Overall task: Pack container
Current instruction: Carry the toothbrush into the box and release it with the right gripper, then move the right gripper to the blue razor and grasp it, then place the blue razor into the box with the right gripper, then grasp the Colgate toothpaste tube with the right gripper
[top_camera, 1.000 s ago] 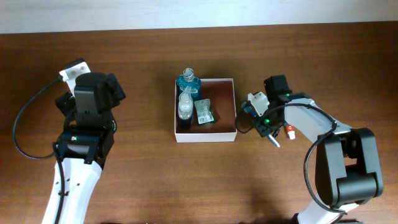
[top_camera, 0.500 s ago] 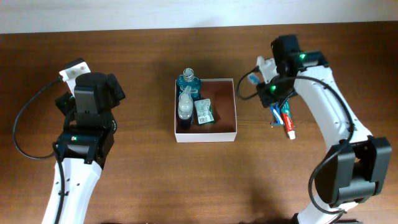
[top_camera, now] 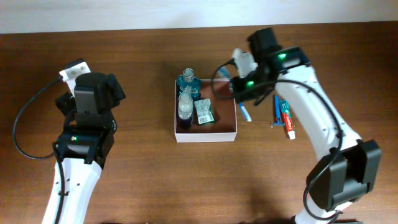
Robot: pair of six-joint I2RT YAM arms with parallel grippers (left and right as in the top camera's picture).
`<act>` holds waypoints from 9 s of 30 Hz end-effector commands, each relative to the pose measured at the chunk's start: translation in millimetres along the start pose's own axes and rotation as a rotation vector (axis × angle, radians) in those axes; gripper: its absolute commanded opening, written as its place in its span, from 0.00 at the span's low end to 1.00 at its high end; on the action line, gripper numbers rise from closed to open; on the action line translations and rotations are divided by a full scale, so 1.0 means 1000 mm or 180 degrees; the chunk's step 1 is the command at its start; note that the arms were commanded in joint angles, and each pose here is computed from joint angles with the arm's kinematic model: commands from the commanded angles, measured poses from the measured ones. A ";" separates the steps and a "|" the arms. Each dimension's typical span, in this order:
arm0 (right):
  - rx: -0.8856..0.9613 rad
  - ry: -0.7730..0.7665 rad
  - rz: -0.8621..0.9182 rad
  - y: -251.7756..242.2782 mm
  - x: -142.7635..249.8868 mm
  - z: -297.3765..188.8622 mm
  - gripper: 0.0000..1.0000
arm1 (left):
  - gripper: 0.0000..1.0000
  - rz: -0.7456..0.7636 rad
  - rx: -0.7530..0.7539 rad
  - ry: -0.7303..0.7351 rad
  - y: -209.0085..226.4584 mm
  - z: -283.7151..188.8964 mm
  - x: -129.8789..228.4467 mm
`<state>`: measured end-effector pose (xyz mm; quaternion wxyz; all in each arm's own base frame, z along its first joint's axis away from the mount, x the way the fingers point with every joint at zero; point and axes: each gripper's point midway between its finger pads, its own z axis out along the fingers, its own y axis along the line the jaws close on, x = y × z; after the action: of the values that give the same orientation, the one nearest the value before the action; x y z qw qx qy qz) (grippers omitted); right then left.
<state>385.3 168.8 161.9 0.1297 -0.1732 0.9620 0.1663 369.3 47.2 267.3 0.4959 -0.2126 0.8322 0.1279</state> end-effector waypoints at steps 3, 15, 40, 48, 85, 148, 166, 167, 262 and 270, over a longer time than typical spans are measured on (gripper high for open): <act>0.0159 -0.0064 -0.0053 0.034 -0.006 0.008 0.04 | 0.99 -0.0057 -0.0040 -0.0021 0.002 0.001 -0.003; 0.0431 -0.0108 0.0034 0.042 -0.006 0.023 0.04 | 0.99 -0.0057 -0.0038 -0.0020 0.002 0.001 -0.003; 0.0494 0.0220 0.0158 0.033 0.004 0.084 0.04 | 0.99 -0.0057 -0.0041 -0.0021 0.002 0.001 -0.003; 0.0585 0.0381 0.0087 0.028 0.016 0.081 0.04 | 0.99 -0.0057 -0.0038 -0.0020 0.002 0.001 -0.003; 0.1287 0.0132 0.1093 -0.159 0.048 -0.003 0.99 | 0.99 -0.0057 -0.0038 -0.0020 0.002 0.001 -0.003; 0.0598 -0.0384 0.0783 -0.115 0.040 0.023 0.04 | 0.99 -0.0056 -0.0038 -0.0020 0.002 0.001 -0.003; 0.0483 -0.0861 -0.0030 0.026 0.001 0.012 0.05 | 0.99 -0.0056 -0.0038 -0.0020 0.002 0.001 -0.003; 0.0497 -0.0848 -0.0045 0.027 0.000 0.016 0.09 | 0.99 -0.0057 -0.0040 -0.0021 0.002 0.001 -0.003; 0.0379 0.0041 0.0921 -0.174 0.106 0.051 0.11 | 0.99 -0.0057 -0.0038 -0.0020 0.002 0.001 -0.003; 0.0066 -0.0454 0.0810 -0.147 0.063 0.006 0.09 | 0.99 -0.0056 -0.0040 -0.0021 0.002 0.001 -0.003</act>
<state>364.6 9.9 40.3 0.1043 -0.0286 0.9830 0.1481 369.4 47.2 267.4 0.4960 -0.2126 0.8321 0.1279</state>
